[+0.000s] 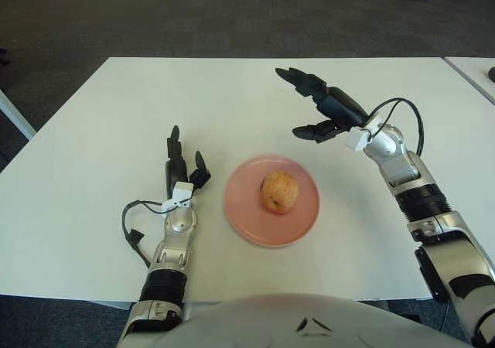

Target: Put the apple into the plate.

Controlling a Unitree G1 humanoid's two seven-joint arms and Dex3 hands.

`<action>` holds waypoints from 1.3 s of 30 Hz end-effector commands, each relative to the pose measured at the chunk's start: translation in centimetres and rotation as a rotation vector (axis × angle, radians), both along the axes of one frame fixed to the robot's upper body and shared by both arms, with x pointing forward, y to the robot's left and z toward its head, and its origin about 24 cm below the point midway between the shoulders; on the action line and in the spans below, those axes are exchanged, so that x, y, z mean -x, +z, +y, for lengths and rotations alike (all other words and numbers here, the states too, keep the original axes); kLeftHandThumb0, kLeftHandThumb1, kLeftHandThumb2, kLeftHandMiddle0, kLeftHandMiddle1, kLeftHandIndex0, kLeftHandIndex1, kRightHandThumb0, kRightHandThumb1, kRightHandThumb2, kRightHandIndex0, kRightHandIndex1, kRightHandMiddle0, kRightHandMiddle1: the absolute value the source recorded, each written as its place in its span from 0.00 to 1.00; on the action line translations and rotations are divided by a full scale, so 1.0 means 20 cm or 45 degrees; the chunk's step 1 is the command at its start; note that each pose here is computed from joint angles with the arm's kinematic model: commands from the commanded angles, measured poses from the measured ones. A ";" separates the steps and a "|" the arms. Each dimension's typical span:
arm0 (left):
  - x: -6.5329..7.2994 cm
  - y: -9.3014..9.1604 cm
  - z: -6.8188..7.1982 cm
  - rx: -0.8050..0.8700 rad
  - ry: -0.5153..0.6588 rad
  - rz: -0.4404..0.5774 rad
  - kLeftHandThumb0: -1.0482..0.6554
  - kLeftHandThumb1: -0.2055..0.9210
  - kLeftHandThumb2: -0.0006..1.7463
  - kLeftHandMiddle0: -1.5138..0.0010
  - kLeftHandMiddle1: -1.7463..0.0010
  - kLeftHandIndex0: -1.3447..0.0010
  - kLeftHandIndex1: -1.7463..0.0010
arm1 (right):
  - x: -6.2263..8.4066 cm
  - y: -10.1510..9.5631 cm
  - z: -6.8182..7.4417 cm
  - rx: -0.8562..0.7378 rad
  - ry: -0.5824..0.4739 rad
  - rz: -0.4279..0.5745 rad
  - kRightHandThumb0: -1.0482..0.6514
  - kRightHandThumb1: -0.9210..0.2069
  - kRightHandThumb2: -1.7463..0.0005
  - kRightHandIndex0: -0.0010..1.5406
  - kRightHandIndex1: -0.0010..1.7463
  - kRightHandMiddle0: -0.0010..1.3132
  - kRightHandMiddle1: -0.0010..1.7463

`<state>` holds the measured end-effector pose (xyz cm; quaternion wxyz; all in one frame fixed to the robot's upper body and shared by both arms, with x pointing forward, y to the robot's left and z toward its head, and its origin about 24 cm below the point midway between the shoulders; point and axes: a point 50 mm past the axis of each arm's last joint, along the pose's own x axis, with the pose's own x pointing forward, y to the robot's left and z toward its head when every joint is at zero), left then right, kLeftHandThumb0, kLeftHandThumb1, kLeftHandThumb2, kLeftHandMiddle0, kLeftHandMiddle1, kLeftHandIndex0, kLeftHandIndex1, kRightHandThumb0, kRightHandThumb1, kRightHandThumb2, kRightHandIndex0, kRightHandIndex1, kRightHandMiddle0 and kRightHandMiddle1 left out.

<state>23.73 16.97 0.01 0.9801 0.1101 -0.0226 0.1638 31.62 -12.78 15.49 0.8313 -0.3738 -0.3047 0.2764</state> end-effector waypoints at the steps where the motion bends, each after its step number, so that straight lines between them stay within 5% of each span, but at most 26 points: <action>1: 0.01 -0.01 0.01 -0.007 0.005 -0.002 0.17 1.00 0.55 0.87 1.00 1.00 0.79 | -0.04 0.05 -0.02 -0.092 -0.061 0.025 0.00 0.00 0.60 0.00 0.00 0.00 0.05; 6: 0.01 -0.01 0.02 0.008 0.006 0.001 0.17 1.00 0.55 0.87 1.00 1.00 0.79 | -0.15 -0.06 -0.05 -0.222 -0.232 0.136 0.00 0.00 0.55 0.00 0.00 0.00 0.05; 16: 0.02 -0.01 0.02 0.002 0.004 0.005 0.17 1.00 0.55 0.86 0.99 1.00 0.78 | -0.20 -0.19 -0.13 -0.362 -0.407 0.270 0.00 0.00 0.50 0.00 0.00 0.00 0.05; 39: 0.04 0.00 0.03 0.005 0.015 0.020 0.16 1.00 0.55 0.87 1.00 1.00 0.79 | -0.12 -0.55 -0.20 -0.678 -0.754 0.657 0.06 0.00 0.48 0.00 0.00 0.00 0.11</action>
